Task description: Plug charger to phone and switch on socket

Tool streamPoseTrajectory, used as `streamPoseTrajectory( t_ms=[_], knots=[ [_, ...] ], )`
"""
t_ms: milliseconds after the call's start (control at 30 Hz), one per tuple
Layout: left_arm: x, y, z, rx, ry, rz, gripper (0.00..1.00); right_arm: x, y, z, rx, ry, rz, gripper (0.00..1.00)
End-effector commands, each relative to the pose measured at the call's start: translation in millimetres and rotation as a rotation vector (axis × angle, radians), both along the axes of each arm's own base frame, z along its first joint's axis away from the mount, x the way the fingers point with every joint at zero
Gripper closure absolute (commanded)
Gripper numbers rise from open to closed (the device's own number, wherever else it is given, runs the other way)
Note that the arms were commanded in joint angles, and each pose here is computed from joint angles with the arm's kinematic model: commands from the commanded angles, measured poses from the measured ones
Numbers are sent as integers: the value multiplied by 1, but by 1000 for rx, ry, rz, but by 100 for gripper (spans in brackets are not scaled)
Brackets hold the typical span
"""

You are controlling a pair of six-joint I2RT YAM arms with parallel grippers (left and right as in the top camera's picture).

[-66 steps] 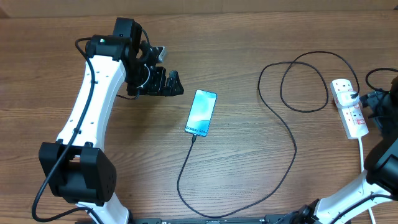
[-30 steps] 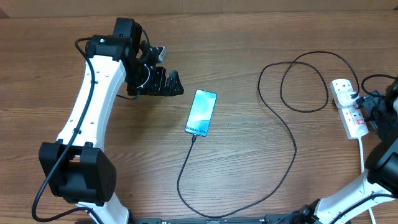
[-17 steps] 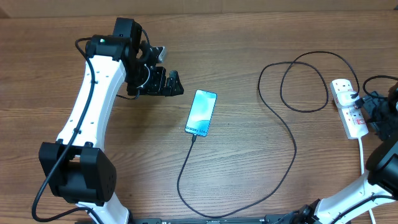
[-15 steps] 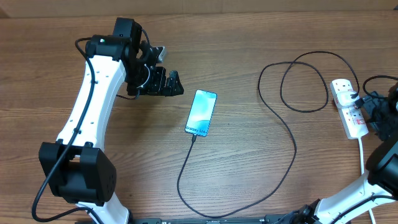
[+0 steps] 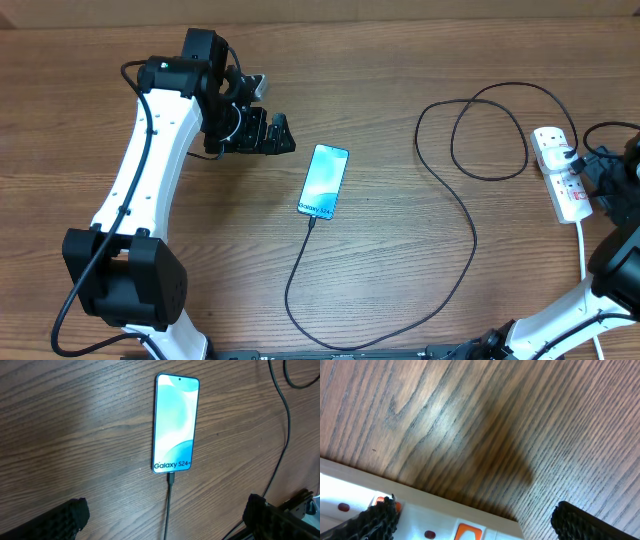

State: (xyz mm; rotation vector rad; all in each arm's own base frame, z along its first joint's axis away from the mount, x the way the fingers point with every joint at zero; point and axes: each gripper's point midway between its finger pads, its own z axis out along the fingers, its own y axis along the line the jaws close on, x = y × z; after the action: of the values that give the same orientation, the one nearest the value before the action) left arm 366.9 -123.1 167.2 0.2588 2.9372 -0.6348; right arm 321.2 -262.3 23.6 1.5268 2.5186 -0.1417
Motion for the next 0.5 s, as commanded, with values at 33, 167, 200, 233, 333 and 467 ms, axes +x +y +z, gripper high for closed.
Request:
streamPoseTrajectory(
  t_ms=[33, 167, 200, 233, 333, 467],
  knots=[
    [1, 0, 10, -2, -30, 5, 0, 9, 17, -11, 61, -27, 50, 0],
    [1, 0, 10, -2, -29, 5, 0, 11, 16, -10, 56, -33, 51, 0],
    [1, 0, 10, -2, -30, 5, 0, 11, 16, -10, 55, -36, 50, 0],
    [1, 0, 10, -2, -30, 5, 0, 12, 16, -10, 54, -37, 50, 0],
    [1, 0, 10, -2, -30, 5, 0, 8, 18, -11, 66, -21, 50, 0],
    [1, 0, 10, -2, -30, 5, 0, 4, 22, -12, 80, -5, 49, 0]
  ],
)
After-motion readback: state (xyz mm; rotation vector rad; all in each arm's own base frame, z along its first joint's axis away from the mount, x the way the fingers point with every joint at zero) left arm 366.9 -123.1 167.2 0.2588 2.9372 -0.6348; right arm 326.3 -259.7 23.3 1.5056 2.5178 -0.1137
